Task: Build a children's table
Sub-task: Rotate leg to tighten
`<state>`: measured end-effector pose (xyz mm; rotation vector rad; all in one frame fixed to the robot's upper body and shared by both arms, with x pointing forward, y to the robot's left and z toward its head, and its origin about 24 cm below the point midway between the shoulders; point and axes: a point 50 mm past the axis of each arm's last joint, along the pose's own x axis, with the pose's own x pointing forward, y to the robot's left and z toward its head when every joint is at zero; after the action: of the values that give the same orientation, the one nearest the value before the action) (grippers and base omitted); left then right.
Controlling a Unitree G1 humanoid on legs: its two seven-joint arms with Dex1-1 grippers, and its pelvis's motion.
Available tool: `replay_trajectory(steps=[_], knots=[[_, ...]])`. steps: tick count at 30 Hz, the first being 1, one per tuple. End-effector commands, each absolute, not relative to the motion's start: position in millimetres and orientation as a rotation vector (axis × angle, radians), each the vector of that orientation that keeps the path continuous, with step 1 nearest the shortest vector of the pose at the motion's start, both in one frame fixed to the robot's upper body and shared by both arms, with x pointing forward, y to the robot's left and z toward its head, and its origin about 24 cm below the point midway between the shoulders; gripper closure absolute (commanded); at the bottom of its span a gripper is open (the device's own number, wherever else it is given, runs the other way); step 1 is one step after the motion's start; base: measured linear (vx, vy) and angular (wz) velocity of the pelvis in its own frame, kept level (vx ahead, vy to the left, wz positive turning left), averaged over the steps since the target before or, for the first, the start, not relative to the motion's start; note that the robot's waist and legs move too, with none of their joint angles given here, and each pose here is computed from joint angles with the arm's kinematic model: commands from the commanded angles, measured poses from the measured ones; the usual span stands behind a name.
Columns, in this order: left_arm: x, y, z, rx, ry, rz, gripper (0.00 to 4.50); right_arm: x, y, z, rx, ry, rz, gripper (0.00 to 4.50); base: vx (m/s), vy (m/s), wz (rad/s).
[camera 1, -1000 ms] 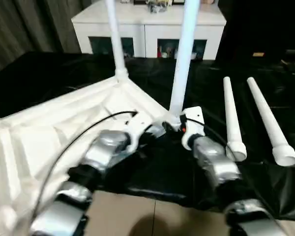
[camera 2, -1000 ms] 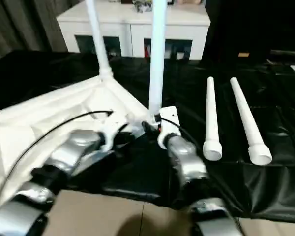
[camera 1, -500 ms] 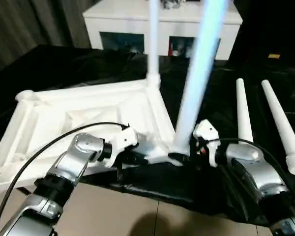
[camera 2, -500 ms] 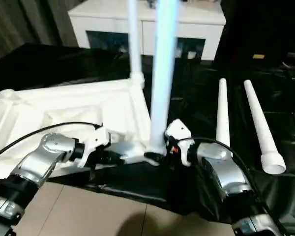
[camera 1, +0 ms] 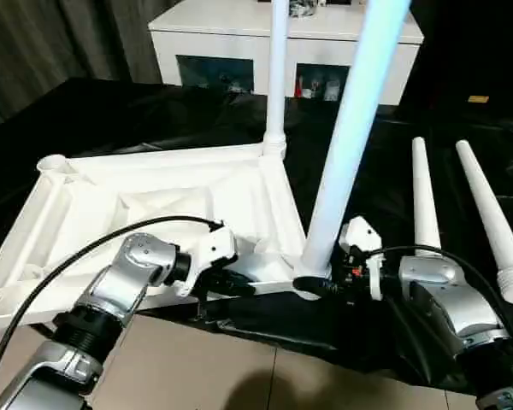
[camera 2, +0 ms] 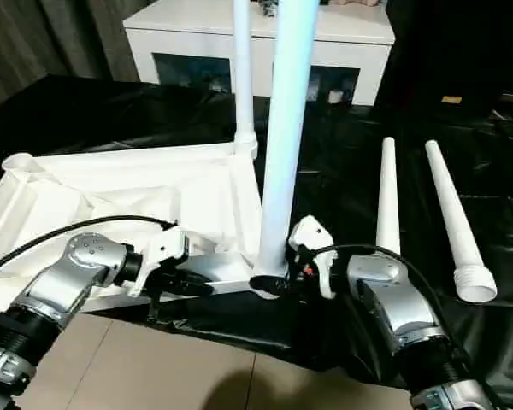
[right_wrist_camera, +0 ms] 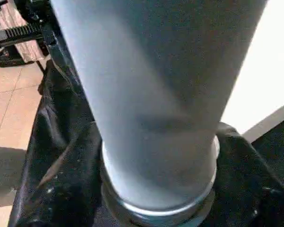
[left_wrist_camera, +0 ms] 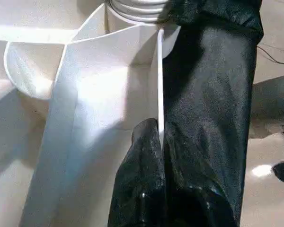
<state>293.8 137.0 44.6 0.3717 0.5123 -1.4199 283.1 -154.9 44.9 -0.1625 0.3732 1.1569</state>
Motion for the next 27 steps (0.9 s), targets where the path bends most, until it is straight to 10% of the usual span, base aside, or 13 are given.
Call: replay_trajectory(steps=[1, 19, 27], knots=[[290.4, 136.2, 44.7, 0.371, 0.518, -1.458, 4.50, 284.5, -153.7, 44.1, -0.168, 0.362, 1.119, 1.70, 0.000, 0.000, 0.00], [340.0, 73.3, 24.1, 0.190, 0.480, -0.692, 4.50, 324.6, -121.4, -11.9, -0.017, 0.535, 0.082, 1.76, 0.000, 0.000, 0.00], [339.8, 63.9, 26.5, 0.262, 0.470, -0.764, 4.50, 341.0, -91.9, 9.1, 0.026, 0.403, 0.161, 1.06, 0.000, 0.000, 0.00]])
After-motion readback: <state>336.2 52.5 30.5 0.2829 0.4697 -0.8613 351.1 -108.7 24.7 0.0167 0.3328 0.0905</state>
